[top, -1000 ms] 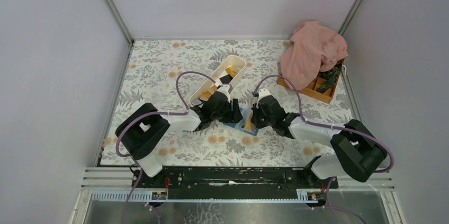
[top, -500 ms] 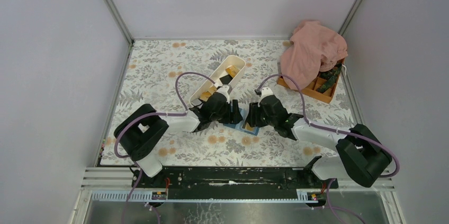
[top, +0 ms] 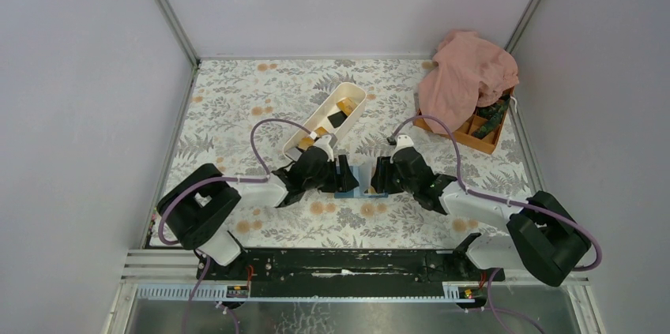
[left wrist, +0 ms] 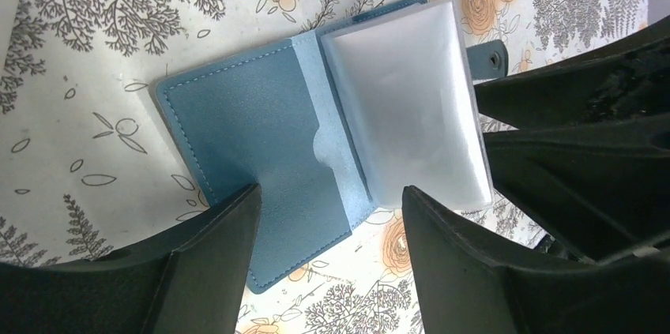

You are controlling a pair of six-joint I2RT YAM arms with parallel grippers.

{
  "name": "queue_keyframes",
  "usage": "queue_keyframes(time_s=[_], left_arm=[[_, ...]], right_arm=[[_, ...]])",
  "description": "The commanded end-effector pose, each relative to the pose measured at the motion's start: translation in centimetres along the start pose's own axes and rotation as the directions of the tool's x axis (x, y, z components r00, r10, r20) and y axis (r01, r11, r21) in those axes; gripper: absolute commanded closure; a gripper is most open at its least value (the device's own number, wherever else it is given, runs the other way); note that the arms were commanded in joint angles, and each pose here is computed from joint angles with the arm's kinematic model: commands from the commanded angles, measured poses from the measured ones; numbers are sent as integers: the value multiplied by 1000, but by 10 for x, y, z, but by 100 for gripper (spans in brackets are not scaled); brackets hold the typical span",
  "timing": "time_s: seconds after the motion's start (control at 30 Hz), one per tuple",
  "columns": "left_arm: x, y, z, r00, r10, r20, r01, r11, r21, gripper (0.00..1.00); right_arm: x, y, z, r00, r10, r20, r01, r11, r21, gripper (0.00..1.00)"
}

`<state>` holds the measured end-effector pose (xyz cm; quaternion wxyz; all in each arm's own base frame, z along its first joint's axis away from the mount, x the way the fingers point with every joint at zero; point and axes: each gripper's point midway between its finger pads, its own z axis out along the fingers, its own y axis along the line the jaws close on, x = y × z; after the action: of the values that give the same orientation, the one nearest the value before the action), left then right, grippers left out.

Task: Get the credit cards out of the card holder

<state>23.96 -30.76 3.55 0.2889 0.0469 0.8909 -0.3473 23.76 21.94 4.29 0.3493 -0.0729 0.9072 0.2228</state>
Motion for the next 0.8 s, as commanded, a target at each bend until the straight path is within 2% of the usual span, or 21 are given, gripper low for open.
queue_keyframes(time_s=[0.0,0.2,0.4,0.63,0.77], left_arm=[[9,4,-5,999,-38,6,38,999,7,27],[9,1,-4,999,-35,3,35,999,20,27],[15,0,0,999,-40,-28,41,999,30,27],[15,-2,-1,999,-44,-27,45,998,41,27],[15,-2,-1,999,-42,-26,44,998,42,27]], right_arm=[[0,3,4,1000,15,16,-15,1000,-20,46],[10,5,13,1000,18,-22,-18,999,-40,46],[4,14,11,1000,19,-12,-20,997,-77,46],[-2,25,7,1000,15,-9,-16,992,-125,55],[-8,33,4,1000,11,2,-11,988,-153,57]])
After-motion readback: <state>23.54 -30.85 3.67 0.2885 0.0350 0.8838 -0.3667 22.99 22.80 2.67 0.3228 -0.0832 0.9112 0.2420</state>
